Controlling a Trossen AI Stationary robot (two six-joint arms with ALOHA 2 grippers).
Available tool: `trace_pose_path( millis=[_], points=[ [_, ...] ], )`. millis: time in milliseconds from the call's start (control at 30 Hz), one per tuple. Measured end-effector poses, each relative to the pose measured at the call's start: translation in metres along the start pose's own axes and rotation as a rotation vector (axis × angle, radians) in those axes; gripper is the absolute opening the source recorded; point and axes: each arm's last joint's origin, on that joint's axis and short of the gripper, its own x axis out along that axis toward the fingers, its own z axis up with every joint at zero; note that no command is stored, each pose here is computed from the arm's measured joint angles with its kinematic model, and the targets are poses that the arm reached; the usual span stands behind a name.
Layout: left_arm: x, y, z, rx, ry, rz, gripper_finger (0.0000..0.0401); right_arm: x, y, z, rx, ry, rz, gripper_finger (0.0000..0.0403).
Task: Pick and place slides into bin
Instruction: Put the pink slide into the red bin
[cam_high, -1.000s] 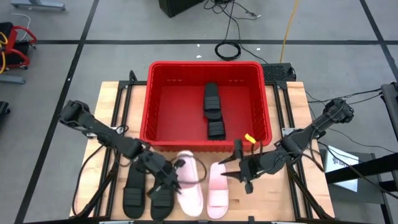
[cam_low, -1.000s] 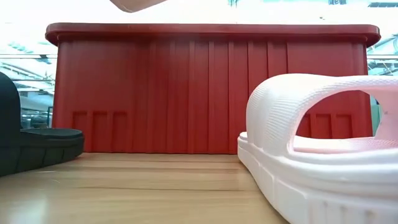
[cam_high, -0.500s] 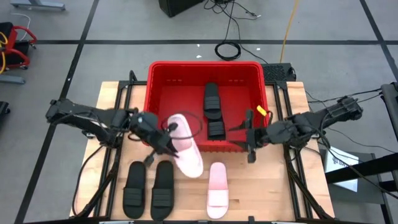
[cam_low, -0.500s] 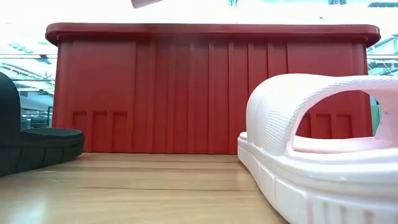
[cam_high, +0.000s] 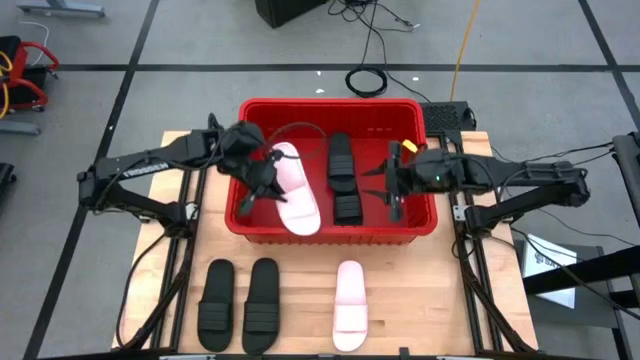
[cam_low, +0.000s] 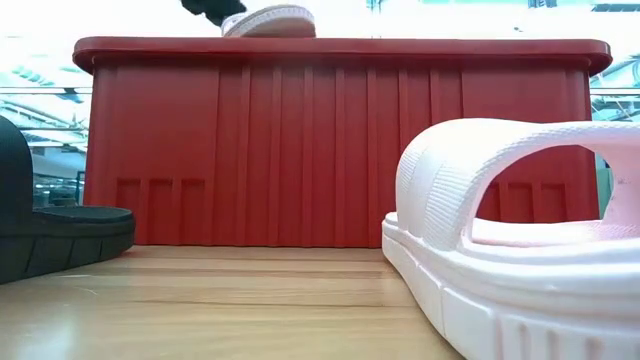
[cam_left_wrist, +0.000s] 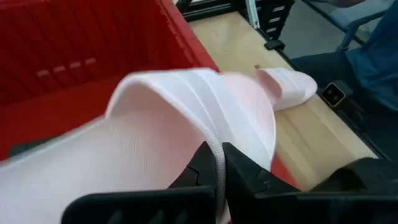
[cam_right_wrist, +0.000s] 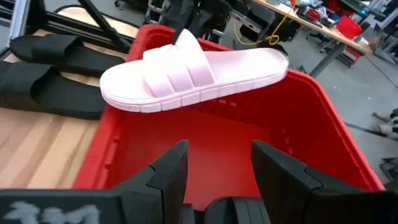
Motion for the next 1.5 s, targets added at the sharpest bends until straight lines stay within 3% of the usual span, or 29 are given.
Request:
trace_pose_path(
  millis=[167, 300, 667, 900, 1300, 1500],
  points=[
    [-0.009, 0.028, -0.014, -0.013, 0.009, 0.053, 0.0006, 0.008, -0.018, -0.012, 0.018, -0.007, 0.007, 0.0164],
    [-0.007, 0.052, -0.03, -0.049, 0.015, 0.032, 0.0002, 0.016, -0.029, -0.026, 0.038, -0.009, 0.014, 0.0164],
    [0.033, 0.112, -0.09, -0.204, 0.121, -0.074, 0.0005, 0.02, -0.066, -0.05, 0.089, -0.062, 0.023, 0.0164],
    [0.049, 0.126, -0.112, -0.219, 0.149, -0.127, 0.0005, 0.016, -0.083, -0.057, 0.094, -0.083, 0.027, 0.0164],
    [0.053, 0.128, -0.115, -0.151, 0.147, -0.141, 0.0004, 0.018, -0.094, -0.065, 0.1, -0.066, 0.008, 0.0164],
    [0.07, 0.134, -0.13, -0.177, 0.182, -0.184, 0.0004, 0.019, -0.096, -0.066, 0.1, -0.062, 0.01, 0.0164]
  ],
)
